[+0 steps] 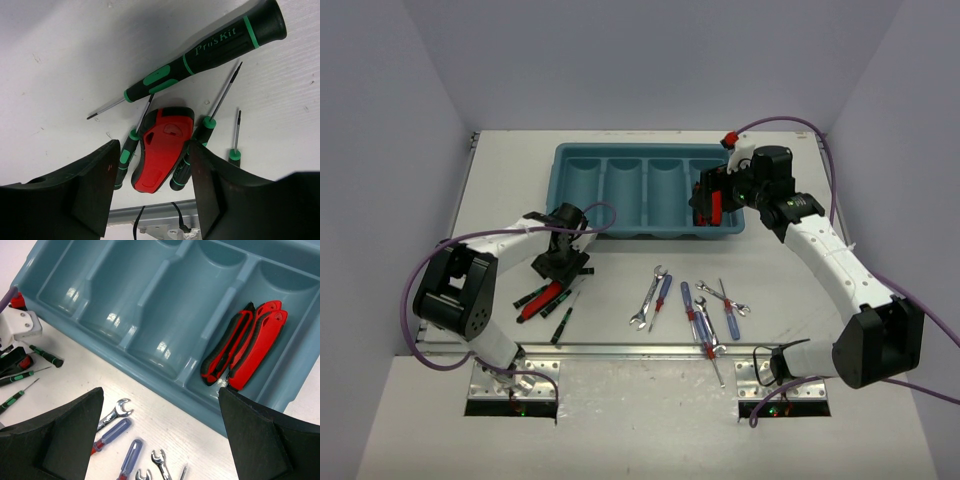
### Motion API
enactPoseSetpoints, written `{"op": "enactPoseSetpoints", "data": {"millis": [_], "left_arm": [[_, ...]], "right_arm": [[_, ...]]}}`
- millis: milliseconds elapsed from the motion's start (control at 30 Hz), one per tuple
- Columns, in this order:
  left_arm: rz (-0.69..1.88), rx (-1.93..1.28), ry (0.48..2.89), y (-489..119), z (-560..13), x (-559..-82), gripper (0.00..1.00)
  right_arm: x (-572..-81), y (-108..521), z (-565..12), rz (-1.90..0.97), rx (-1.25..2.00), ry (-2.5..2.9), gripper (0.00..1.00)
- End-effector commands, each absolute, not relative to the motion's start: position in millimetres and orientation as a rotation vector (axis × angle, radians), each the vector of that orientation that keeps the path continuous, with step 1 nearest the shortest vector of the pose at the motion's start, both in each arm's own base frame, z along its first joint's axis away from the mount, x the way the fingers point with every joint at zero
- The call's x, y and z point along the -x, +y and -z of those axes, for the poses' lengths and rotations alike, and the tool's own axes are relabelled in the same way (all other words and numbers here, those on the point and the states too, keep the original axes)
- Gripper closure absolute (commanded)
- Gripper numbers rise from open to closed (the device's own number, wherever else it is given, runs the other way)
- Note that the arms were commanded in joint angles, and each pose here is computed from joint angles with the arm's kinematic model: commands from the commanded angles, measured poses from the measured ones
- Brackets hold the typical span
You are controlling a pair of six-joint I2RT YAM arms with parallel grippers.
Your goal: Sort the tools into containers
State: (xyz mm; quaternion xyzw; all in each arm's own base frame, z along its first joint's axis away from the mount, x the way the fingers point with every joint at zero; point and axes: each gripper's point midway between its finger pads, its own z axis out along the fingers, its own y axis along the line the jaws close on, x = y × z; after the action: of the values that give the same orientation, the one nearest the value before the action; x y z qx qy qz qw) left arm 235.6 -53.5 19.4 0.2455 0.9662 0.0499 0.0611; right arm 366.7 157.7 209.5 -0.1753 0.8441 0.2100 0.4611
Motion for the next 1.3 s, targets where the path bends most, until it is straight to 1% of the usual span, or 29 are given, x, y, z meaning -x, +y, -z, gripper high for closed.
{"op": "enactPoseSetpoints", "data": {"millis": [0,133,367,767,900,967,1067,1267], "left_arm": [[-0.112,-0.757,2.875,-59.4,-24.5,-243.9,0.47],[-0.091,-0.765,2.874,-61.5,-25.0,-243.5,0.49],[-0.091,-0.782,2.908,-61.6,-17.5,-238.8,0.45],[0.005,-0.803,2.915,-74.5,-17.9,-240.0,0.54],[0.006,-0.793,2.908,-75.0,-19.2,-242.3,0.55],[0.008,-0.788,2.896,-75.5,-21.5,-244.6,0.59],[-0.01,-0.776,2.874,-74.2,-24.9,-247.8,0.7],[-0.03,-0.756,2.823,-72.9,-36.8,-253.3,0.8]], "right_arm": [[-367.3,159.7,-227.1,-0.51,0.463,2.0,0.05],[-367.0,159.7,-226.4,-0.507,0.465,2.001,0.05],[-366.7,160.1,-226.9,-0.506,0.471,1.998,0.05],[-366.8,160.4,-226.2,-0.504,0.473,1.999,0.05],[-366.5,160.3,-226.2,-0.504,0.473,1.998,0.05],[-366.6,160.4,-225.6,-0.505,0.472,2.0,0.05],[-366.6,161.2,-225.3,-0.507,0.475,2.0,0.05],[-366.3,162.4,-224.6,-0.512,0.477,2.0,0.05]]}}
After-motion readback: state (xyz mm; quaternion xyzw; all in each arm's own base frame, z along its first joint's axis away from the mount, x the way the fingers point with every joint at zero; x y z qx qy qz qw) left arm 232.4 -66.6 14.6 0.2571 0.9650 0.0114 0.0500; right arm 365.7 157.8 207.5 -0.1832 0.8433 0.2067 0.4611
